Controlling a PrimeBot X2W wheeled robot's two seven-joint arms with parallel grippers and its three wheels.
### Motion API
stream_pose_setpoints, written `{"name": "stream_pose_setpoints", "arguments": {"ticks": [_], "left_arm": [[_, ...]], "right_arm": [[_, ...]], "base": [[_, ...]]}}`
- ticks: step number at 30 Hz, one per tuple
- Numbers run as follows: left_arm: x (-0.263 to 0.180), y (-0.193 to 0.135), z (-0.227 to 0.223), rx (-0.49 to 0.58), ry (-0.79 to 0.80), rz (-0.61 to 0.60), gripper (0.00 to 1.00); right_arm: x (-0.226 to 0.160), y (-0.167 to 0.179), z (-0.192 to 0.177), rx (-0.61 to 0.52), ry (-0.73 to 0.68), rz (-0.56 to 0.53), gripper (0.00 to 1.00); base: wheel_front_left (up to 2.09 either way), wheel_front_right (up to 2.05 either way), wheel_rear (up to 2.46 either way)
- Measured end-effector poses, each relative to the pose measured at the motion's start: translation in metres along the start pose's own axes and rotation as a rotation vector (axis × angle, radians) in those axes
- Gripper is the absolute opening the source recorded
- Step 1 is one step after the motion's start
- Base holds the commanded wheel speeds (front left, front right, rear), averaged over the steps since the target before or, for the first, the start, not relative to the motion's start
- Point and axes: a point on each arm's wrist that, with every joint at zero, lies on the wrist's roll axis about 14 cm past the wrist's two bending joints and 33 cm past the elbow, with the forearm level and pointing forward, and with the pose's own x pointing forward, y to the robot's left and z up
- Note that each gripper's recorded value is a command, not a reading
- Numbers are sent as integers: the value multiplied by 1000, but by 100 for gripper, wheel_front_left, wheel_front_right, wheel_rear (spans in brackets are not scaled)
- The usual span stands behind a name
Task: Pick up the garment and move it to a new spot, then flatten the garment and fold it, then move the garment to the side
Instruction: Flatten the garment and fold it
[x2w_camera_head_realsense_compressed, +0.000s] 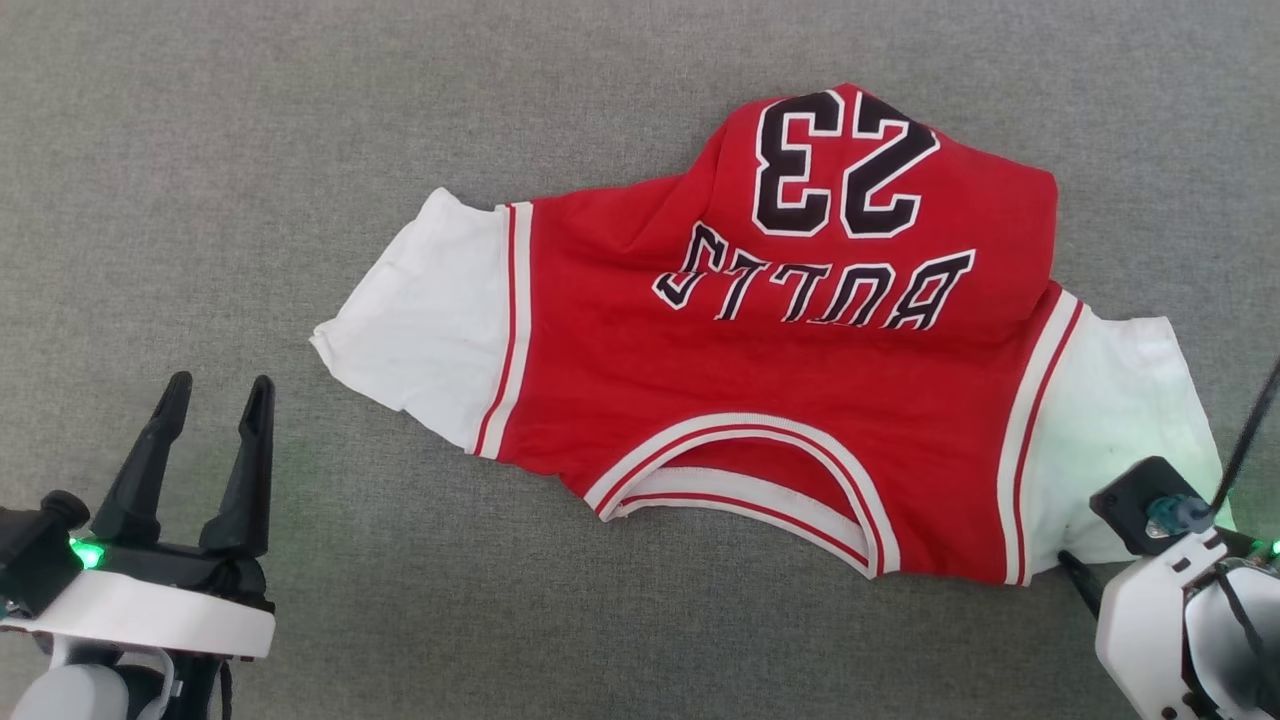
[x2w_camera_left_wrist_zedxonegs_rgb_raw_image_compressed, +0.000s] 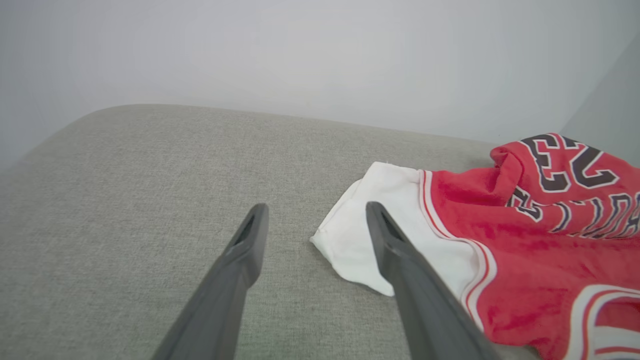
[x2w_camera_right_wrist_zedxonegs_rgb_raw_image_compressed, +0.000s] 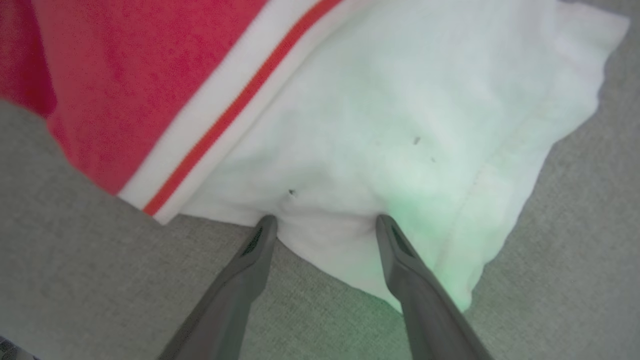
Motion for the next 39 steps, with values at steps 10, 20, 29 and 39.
{"name": "stream_pose_setpoints", "arguments": {"ticks": [10,20,29,39], "left_arm": [[12,-4,13,158,30,-129,100],[19,-36,15,340,209,-454,100],[5,-51,-37,349,681,-587,100],[35,-37,-75,428,754,-583,100]], "right_arm": [[14,5,5,21,-25,-6,0],[15,6,8,35,-46,-17,0],[20,9,12,41,-58,-16,0],[29,11,12,68,-54,-8,0]], "base": [[0,0,0],[0,0,0],[0,0,0],[0,0,0]]}}
